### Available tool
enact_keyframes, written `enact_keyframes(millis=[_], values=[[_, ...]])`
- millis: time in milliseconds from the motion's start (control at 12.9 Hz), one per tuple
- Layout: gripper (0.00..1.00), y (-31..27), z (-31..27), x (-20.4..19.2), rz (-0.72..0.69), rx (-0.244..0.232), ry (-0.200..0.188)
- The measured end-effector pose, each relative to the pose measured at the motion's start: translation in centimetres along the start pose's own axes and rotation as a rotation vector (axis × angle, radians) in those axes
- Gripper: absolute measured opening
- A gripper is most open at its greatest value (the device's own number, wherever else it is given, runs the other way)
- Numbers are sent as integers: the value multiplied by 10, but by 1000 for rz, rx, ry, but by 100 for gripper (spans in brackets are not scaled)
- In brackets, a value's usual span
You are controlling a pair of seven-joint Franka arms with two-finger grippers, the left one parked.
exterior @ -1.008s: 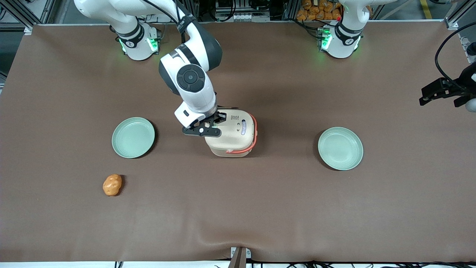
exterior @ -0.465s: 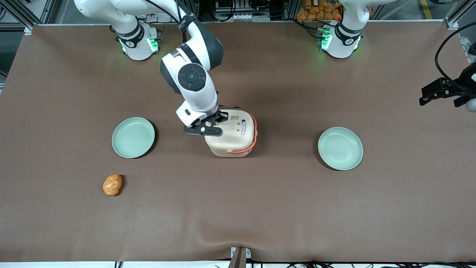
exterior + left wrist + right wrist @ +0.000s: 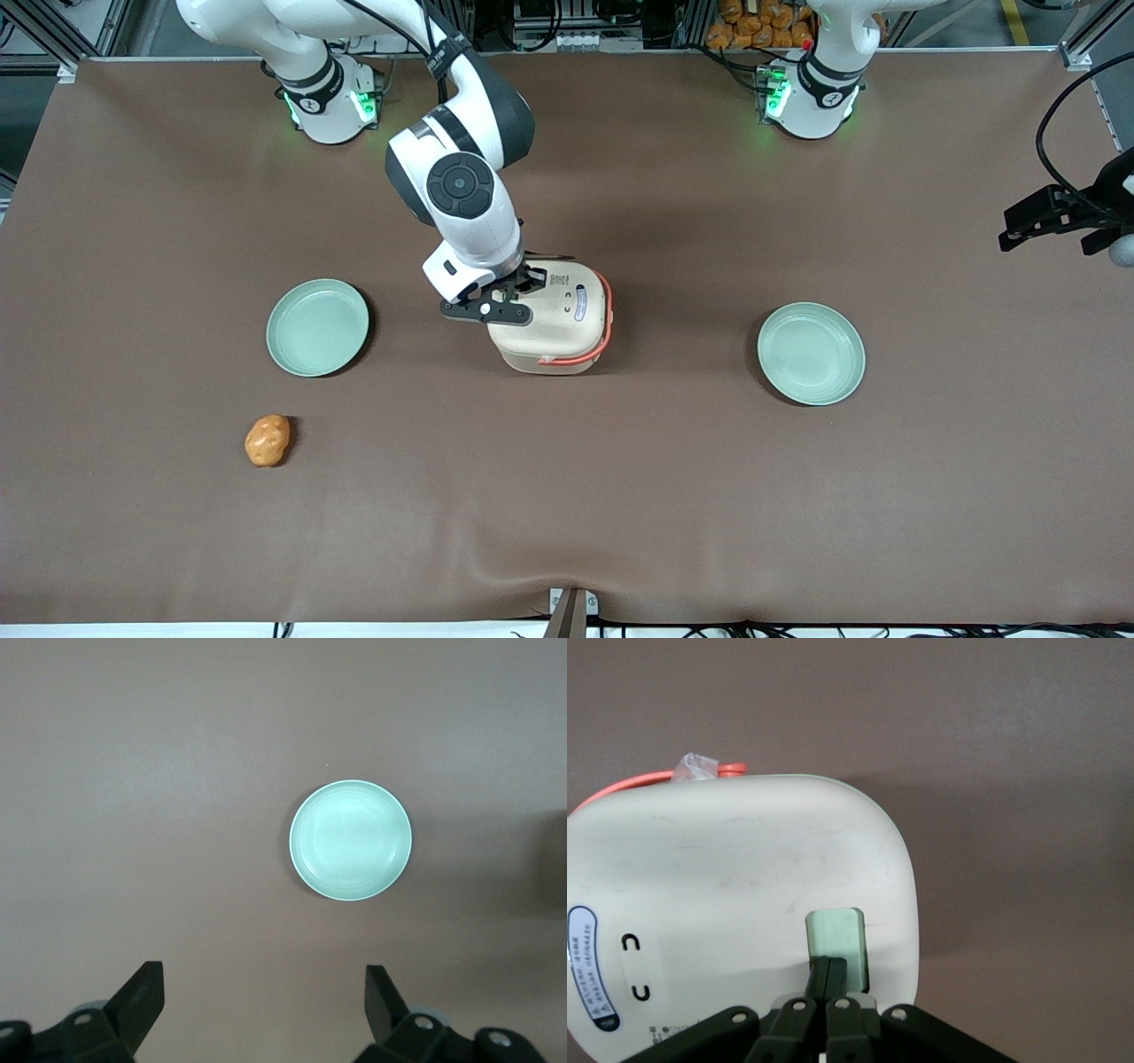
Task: Press rice cooker button with right arm
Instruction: 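Lift the right gripper away as the rice cooker lid springs open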
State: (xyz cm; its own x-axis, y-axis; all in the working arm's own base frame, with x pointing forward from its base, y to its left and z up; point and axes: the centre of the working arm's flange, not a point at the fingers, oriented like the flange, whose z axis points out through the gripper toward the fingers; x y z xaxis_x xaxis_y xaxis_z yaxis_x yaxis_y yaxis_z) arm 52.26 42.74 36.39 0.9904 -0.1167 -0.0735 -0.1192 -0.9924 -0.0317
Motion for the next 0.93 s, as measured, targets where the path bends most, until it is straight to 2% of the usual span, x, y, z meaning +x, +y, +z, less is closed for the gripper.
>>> enact_keyframes(millis=[465, 698, 930], values=[[1, -1, -7, 2, 2, -2, -2], [28, -6, -62, 3, -6, -14, -20], [63, 29, -161, 17, 39, 20, 8]])
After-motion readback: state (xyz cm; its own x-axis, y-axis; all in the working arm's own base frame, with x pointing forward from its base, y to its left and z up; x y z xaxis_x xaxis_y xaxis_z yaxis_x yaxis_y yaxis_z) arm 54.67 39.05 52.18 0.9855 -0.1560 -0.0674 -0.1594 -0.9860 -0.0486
